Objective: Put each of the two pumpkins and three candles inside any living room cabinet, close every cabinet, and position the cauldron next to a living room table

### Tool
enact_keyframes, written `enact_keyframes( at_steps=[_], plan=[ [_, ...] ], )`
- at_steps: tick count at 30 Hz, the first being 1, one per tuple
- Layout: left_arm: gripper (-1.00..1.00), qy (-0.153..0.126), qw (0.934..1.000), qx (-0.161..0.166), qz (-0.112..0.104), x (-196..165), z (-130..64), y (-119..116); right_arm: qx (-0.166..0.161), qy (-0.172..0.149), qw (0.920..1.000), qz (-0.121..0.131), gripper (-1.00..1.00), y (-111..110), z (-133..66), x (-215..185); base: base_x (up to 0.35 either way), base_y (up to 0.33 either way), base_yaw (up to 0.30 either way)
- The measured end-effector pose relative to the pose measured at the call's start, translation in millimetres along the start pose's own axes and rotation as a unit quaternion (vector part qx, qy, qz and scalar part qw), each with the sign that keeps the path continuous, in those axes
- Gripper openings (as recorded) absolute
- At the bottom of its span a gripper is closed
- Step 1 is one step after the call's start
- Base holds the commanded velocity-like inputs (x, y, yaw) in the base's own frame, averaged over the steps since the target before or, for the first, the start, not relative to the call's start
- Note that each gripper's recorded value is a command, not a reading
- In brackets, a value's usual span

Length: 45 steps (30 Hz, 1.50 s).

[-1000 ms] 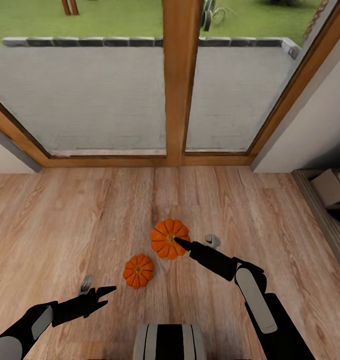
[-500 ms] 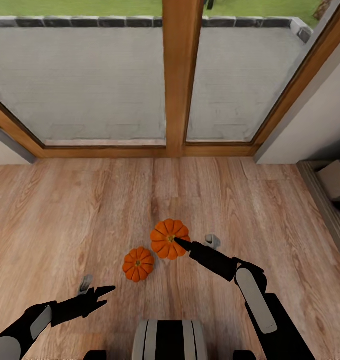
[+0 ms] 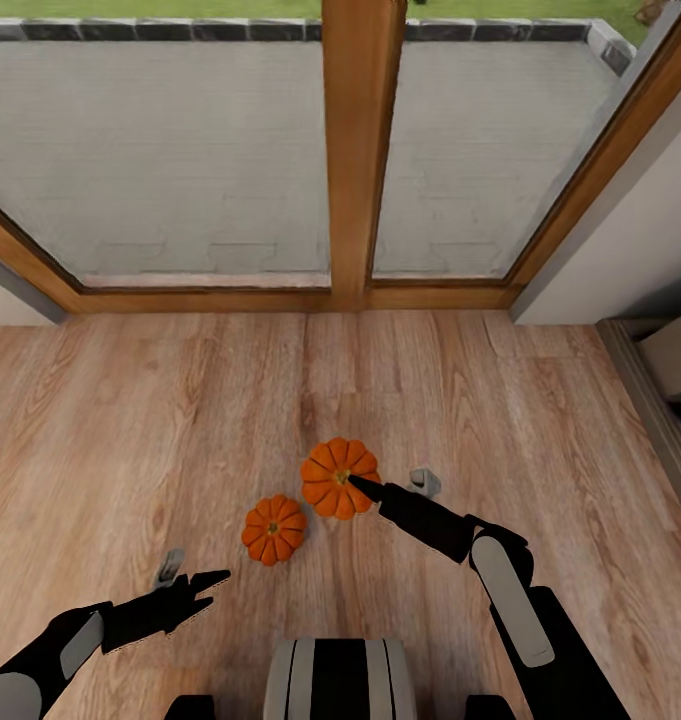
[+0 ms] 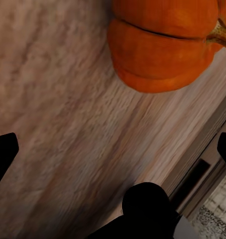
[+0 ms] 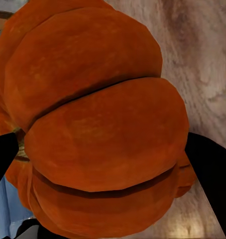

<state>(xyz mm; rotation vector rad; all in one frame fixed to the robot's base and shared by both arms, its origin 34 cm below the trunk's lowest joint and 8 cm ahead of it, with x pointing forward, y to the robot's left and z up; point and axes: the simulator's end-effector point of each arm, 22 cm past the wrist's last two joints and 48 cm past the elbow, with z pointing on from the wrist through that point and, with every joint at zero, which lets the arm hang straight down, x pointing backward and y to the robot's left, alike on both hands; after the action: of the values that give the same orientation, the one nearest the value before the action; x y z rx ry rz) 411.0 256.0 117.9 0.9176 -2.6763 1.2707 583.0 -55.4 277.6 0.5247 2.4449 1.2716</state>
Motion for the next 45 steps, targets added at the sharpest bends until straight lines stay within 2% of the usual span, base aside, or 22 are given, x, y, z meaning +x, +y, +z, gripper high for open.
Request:
enact_keyframes(
  at_steps=[19, 27, 33, 41, 45],
  plan=[
    [1.0, -0.004, 1.0, -0.002, 0.006, -1.9, -0.6, 0.9, 0.0, 0.0, 1.0, 0.0, -1.0, 0.0, 0.0, -0.2, 0.14, -0.013, 0.0],
    [1.0, -0.005, 1.0, -0.002, 0.006, -2.5, -0.8, 1.2, 0.0, 0.0, 1.0, 0.0, -1.0, 0.1, 0.0, -0.2, 0.026, 0.0, 0.0],
    [1.0, -0.001, 1.0, -0.008, 0.0, 1.8, 2.8, 12.1, 0.007, 0.006, 0.9999, 0.008, -1.0, -12.2, 4.3, 6.2, 0.0, 0.0, 0.0],
    [1.0, -0.009, 0.9996, -0.016, 0.022, 3.1, 9.7, 25.9, 0.016, 0.014, 0.9996, 0.016, -1.0, -29.1, 7.5, 12.2, 0.0, 0.0, 0.0],
    [1.0, -0.011, 0.9994, -0.018, 0.026, 1.6, 11.9, 30.2, 0.019, 0.017, 0.9995, 0.019, -1.0, -37.3, 8.1, 14.6, 0.0, 0.0, 0.0]
  ],
)
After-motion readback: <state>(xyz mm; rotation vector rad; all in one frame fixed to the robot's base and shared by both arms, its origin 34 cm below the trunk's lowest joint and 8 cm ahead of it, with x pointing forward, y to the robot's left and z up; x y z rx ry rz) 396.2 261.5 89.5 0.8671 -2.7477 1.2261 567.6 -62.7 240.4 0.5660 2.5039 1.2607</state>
